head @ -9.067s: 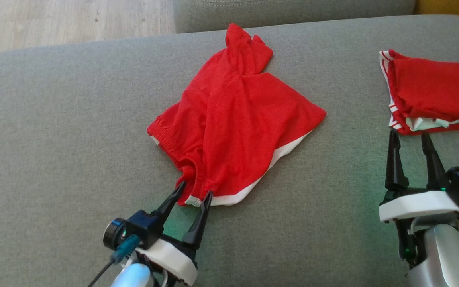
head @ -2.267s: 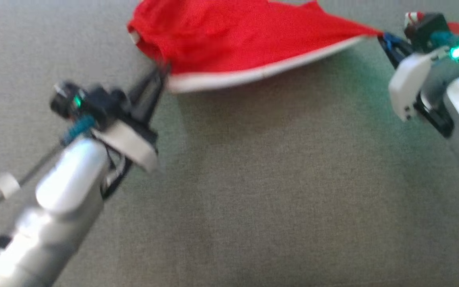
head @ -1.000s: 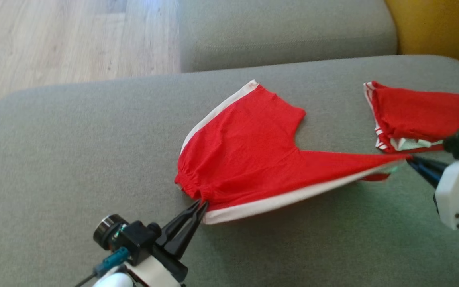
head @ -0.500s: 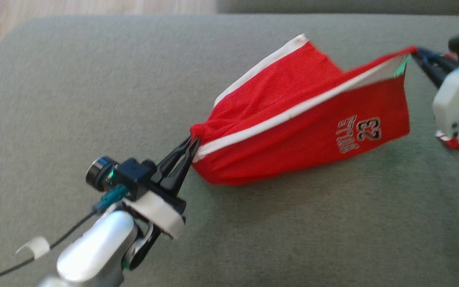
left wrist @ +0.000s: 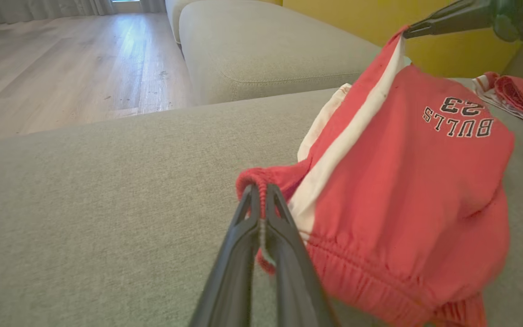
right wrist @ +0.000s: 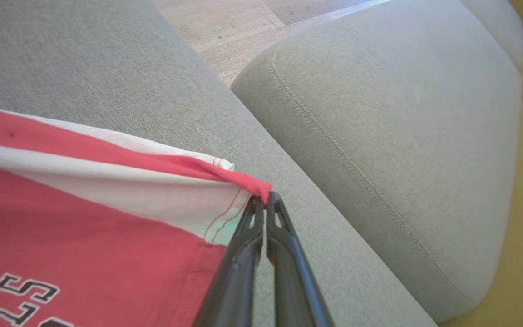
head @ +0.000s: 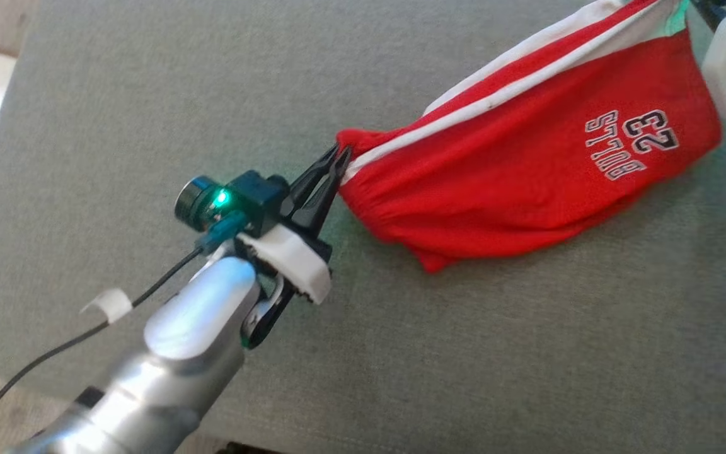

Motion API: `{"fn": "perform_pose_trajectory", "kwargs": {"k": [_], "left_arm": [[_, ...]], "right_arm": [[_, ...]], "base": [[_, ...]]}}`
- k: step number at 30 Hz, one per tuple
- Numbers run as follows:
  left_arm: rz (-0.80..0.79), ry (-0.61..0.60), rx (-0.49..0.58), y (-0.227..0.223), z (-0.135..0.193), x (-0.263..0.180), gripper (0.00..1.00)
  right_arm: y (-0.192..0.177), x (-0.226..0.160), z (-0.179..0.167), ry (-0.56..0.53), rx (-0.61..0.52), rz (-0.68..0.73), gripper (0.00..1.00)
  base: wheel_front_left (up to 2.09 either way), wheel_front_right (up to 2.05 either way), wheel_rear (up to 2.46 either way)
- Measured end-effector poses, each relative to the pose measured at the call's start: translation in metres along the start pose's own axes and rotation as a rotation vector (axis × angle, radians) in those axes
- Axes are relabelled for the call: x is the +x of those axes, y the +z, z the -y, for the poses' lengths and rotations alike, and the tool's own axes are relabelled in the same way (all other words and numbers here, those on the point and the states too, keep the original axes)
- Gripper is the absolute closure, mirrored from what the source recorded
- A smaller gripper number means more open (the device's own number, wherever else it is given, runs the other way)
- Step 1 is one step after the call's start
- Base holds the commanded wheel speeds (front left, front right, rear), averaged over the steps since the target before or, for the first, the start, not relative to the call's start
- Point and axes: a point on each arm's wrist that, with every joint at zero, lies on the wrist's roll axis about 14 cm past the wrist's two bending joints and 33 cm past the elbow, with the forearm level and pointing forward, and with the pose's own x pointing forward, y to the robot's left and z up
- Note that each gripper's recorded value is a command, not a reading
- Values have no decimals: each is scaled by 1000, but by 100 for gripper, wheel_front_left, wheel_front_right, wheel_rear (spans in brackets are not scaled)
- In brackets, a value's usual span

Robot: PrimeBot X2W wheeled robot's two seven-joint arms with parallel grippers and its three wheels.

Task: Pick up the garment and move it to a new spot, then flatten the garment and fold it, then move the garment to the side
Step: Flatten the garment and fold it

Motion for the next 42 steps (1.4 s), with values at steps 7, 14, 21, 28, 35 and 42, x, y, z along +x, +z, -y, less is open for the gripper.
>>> {"fn": "perform_pose_trajectory", "kwargs": {"k": [7, 14, 21, 28, 35, 42], "left_arm": [[-47, 37, 0, -18, -16, 12, 100], [-85, 47, 7, -29, -20, 15, 0], [-39, 65, 13, -15, -23, 15, 0], [99, 165, -30, 27, -43, 3, 0], [320, 255, -105, 87, -53, -22, 0], [472, 291, -144, 117, -43, -54, 0]], "right_arm": [[-4, 43, -18, 66, -17, -21, 100], [0, 54, -21, 69, 2, 6, 0], [8, 38, -8, 23, 65, 65, 0], [35, -4, 21, -80, 240, 263, 0], [42, -53, 38, -196, 352, 437, 0], [38, -105, 45, -308, 517, 551, 0]], "base": [[0, 0, 0], [0, 0, 0], [0, 0, 0], [0, 0, 0], [0, 0, 0], [0, 0, 0]]}}
